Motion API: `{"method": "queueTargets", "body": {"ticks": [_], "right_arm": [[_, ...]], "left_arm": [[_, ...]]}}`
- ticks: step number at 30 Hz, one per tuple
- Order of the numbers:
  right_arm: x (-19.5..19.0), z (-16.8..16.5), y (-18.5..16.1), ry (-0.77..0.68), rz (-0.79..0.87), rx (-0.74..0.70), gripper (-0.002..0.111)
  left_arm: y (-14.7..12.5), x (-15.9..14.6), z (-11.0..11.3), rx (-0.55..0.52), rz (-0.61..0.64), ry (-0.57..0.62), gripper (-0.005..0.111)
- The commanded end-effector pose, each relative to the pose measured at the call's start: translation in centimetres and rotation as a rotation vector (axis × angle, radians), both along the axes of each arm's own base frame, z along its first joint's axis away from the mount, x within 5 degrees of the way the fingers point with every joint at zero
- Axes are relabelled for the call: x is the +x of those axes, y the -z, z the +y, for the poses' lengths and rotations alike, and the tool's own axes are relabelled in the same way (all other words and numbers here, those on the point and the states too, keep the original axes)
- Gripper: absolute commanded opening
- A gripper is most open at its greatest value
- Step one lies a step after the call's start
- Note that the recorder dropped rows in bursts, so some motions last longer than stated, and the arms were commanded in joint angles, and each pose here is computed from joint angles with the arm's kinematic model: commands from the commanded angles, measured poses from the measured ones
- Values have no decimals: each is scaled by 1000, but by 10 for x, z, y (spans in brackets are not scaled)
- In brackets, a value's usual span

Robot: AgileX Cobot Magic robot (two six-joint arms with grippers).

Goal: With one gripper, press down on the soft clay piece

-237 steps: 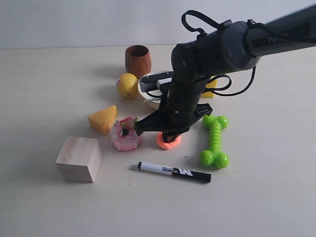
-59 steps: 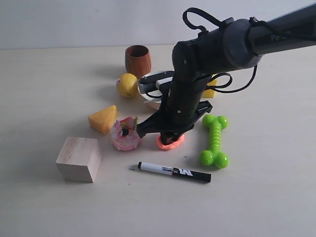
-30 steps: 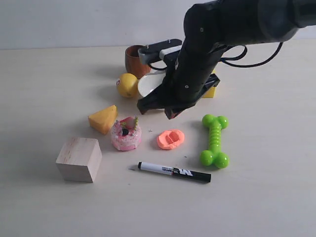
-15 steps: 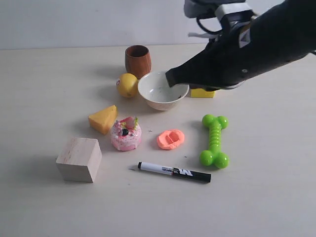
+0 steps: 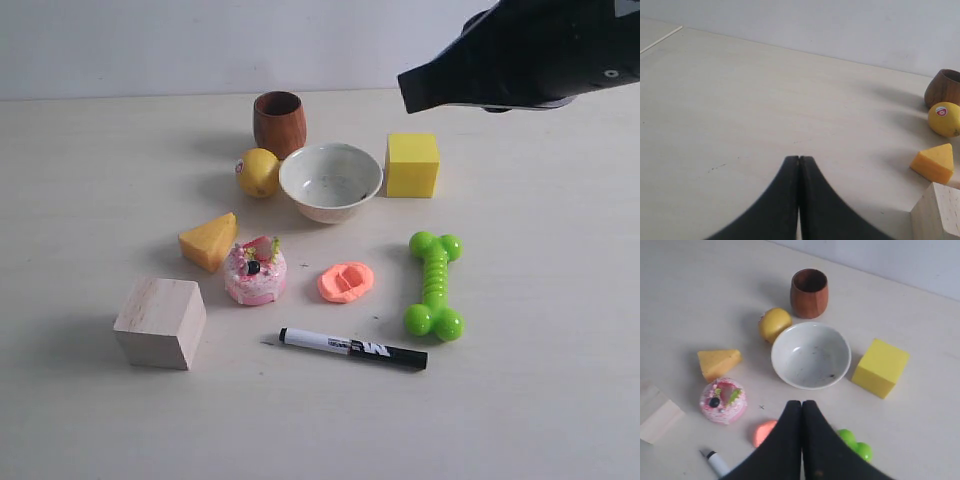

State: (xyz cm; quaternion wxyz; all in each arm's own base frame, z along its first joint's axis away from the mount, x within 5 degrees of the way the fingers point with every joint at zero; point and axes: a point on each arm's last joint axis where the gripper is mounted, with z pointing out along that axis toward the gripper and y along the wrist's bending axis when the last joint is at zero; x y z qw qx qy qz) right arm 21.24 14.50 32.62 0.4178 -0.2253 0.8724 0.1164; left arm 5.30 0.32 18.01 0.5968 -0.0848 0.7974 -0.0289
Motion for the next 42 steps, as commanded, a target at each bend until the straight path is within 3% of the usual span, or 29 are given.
{"method": "queueTargets", "body": {"ticks": [1,4,8,13,17,23,29,42], "right_arm": [[-3,-11,-4,42,-38,-69,0],[-6,-18,-10,58,-72,-74,0],[-17,-45,-23,130,-149,38,0],[-47,-102,-31,337,-271,136,0],[-82,-141,-18,536,-347,111,0],[-129,-165,5,743,-473,86,0],[-151,-161,23,757,-524,143,0],[-149,-155,45,678,-516,144,0]], "left_arm": [[0,0,0,-3,-5,6,0],[0,0,0,-3,-5,6,0],[0,0,0,-3,-5,6,0],[0,0,0,-3,-5,6,0],[0,0,0,-3,-5,6,0],[0,0,0,-3,-5,6,0],[0,0,0,-3,-5,6,0],[0,0,0,-3,-5,6,0]]}}
